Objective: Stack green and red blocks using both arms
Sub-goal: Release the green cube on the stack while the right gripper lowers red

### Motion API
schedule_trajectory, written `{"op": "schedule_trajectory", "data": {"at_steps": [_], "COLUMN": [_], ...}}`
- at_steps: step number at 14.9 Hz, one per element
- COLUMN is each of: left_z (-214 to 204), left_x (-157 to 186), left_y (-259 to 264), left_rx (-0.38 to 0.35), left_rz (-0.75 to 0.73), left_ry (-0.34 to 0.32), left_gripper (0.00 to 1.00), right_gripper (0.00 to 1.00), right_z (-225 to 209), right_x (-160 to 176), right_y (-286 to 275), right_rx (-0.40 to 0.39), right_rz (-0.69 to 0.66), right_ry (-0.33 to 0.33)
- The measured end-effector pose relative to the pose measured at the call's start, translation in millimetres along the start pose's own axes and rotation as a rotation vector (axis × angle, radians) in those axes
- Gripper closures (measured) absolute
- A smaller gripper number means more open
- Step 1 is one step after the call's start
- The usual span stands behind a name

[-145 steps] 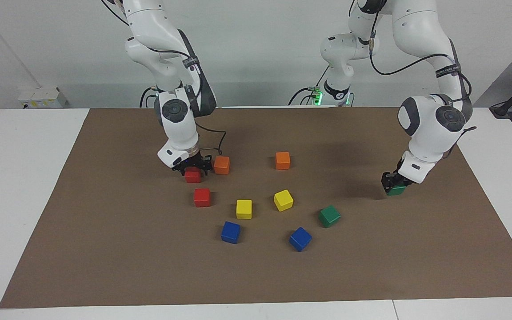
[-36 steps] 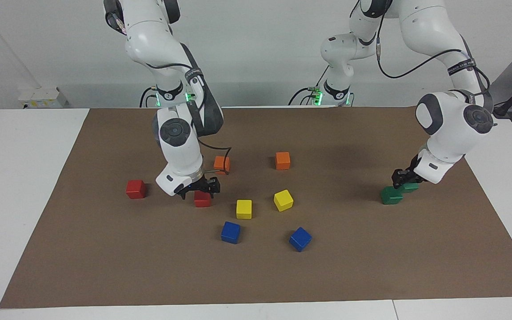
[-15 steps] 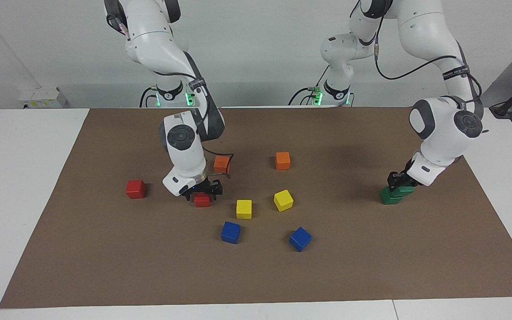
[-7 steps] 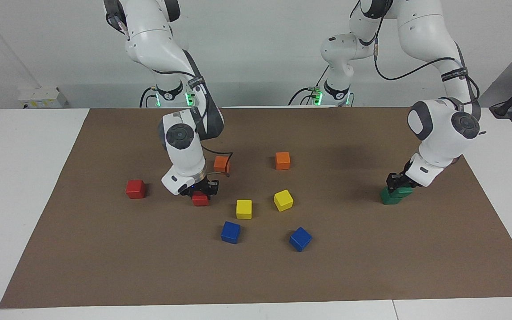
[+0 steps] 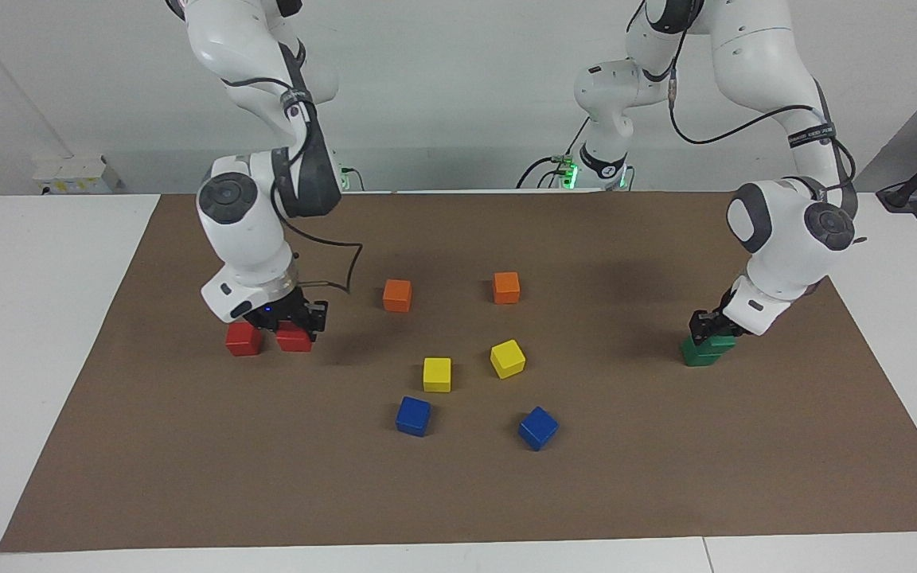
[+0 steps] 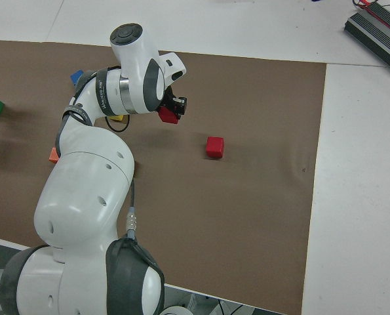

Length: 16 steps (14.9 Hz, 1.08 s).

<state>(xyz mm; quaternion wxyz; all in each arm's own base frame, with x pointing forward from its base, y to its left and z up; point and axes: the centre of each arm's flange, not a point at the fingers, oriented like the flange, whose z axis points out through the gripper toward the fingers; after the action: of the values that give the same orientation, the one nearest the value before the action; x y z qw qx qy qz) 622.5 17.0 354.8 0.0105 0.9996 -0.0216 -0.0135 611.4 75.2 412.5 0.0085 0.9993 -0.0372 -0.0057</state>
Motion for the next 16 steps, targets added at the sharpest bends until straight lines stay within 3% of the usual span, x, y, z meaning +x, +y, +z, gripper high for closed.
{"op": "schedule_trajectory", "data": {"at_steps": [3,8,10,13,16], "left_z": [0,0,3,7,3], "left_x": [0,1,0,-2,-3], "left_y": [0,1,1,-1,-3], "left_rx": [0.000,0.000,0.000,0.000,0.001], "left_rz": [-0.001,0.002,0.002,-0.002,-0.005], "left_ry": [0.001,0.012,0.008,0.002,-0.003], "left_gripper": [0.45,0.44,0.33,0.04,0.00], "right_gripper": [0.45,0.45,0.45,0.45,0.45], "right_z": [-3,32,35,35,39], "right_x": [-23,-53,-55,-55,-54], "right_y": [30,86,109,126,125], "right_rx": [-0.005,-0.001,-0.001,0.000,0.000], "right_rz": [0.024,0.028,0.018,-0.011,-0.061], "right_ry": [-0.018,-0.004,-0.006,-0.001,0.012]}}
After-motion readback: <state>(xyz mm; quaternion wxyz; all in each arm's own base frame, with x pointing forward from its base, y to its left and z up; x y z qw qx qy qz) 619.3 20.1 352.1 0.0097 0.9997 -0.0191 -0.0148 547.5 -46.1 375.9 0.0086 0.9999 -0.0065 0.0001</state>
